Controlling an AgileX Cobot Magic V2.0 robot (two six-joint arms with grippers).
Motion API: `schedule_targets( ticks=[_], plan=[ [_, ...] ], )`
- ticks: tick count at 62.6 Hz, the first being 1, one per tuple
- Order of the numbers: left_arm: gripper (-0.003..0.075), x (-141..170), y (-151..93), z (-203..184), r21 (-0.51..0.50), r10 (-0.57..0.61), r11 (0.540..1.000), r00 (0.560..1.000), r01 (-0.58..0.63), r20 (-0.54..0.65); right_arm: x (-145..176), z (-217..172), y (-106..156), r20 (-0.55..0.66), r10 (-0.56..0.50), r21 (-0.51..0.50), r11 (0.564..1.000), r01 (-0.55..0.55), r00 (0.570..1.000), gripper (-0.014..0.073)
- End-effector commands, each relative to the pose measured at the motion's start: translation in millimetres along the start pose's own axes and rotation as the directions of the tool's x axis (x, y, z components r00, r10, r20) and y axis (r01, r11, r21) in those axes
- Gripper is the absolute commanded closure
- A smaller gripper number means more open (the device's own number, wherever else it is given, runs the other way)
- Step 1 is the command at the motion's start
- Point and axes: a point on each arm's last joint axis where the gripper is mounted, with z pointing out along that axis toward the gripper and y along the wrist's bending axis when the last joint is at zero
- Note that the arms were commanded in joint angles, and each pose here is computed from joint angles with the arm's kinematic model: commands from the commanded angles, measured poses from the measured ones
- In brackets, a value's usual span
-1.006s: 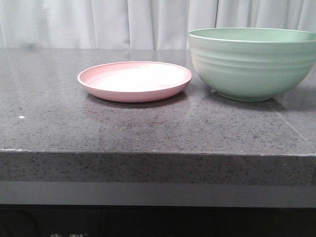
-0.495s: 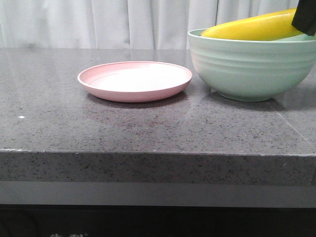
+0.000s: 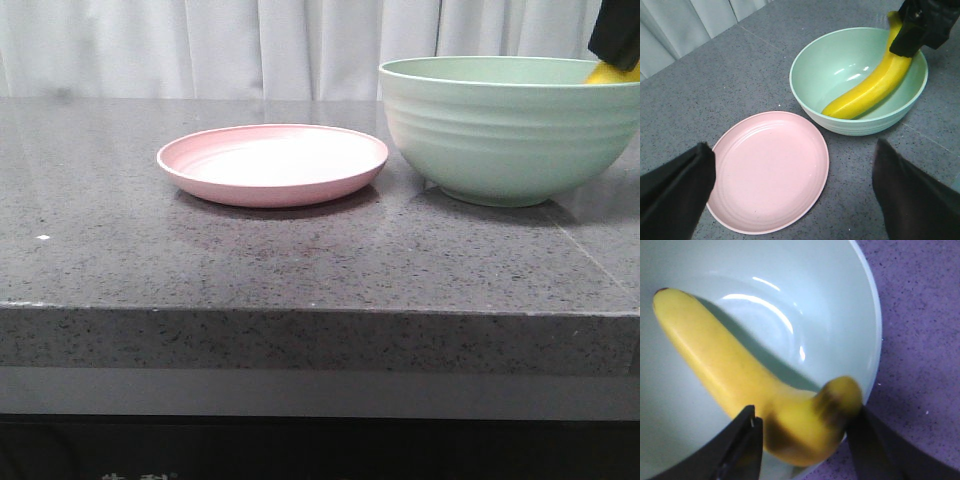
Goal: Transfer banana from pink plate to green bowl
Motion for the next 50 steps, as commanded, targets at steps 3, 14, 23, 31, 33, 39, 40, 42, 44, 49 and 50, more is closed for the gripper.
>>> schedule_targets(
  ticks=[3, 14, 23, 31, 33, 39, 40, 42, 44, 49, 50],
  plan=[
    [0.0098, -16, 5, -15, -0.011, -0.009, 1.0, 0.992, 0.011, 0.123, -10, -25, -1, 0.114, 0.018, 0.026, 0.999, -0.021, 0.993, 0.019],
    [0.0109, -15, 9, -15, -0.023, -0.053, 0.998, 0.991, 0.056, 0.123, -19, -44, 8, 0.189, 0.111, -0.065, 0.993, -0.101, 0.976, 0.0195],
    [0.0243, -10, 34, -13, -0.098, -0.244, 0.962, 0.962, 0.256, 0.125, -20, -63, 16, 0.193, 0.28, -0.154, 0.955, -0.253, 0.94, 0.0322],
    [0.0472, 0, 71, -16, -0.224, -0.365, 0.893, 0.919, 0.391, 0.149, -17, -69, 18, 0.18, 0.316, -0.163, 0.943, -0.289, 0.931, 0.0574],
    [0.0526, 2, 76, -16, -0.241, -0.378, 0.882, 0.913, 0.406, 0.153, -17, -69, 18, 0.18, 0.316, -0.163, 0.943, -0.289, 0.931, 0.0629],
    [0.0716, 10, 98, -21, -0.311, -0.428, 0.833, 0.889, 0.458, 0.164, -17, -70, 18, 0.184, 0.317, -0.164, 0.943, -0.289, 0.931, 0.0652],
    [0.0738, 11, 101, -21, -0.32, -0.433, 0.827, 0.887, 0.463, 0.164, -17, -71, 18, 0.186, 0.316, -0.164, 0.944, -0.288, 0.93, 0.0651],
    [0.0736, 14, 106, -24, -0.341, -0.441, 0.814, 0.883, 0.47, 0.164, -17, -73, 19, 0.191, 0.315, -0.164, 0.944, -0.287, 0.93, 0.0653],
    [0.0738, 16, 110, -26, -0.359, -0.447, 0.803, 0.879, 0.476, 0.165, -16, -74, 18, 0.2, 0.319, -0.162, 0.943, -0.29, 0.927, 0.0652],
    [0.0738, 20, 116, -35, -0.387, -0.456, 0.781, 0.871, 0.49, 0.181, -14, -85, 19, 0.265, 0.321, -0.157, 0.945, -0.288, 0.909, 0.0652],
    [0.0738, 21, 118, -37, -0.393, -0.456, 0.776, 0.87, 0.493, 0.189, -12, -86, 19, 0.282, 0.323, -0.155, 0.945, -0.29, 0.903, 0.0652]
  ],
)
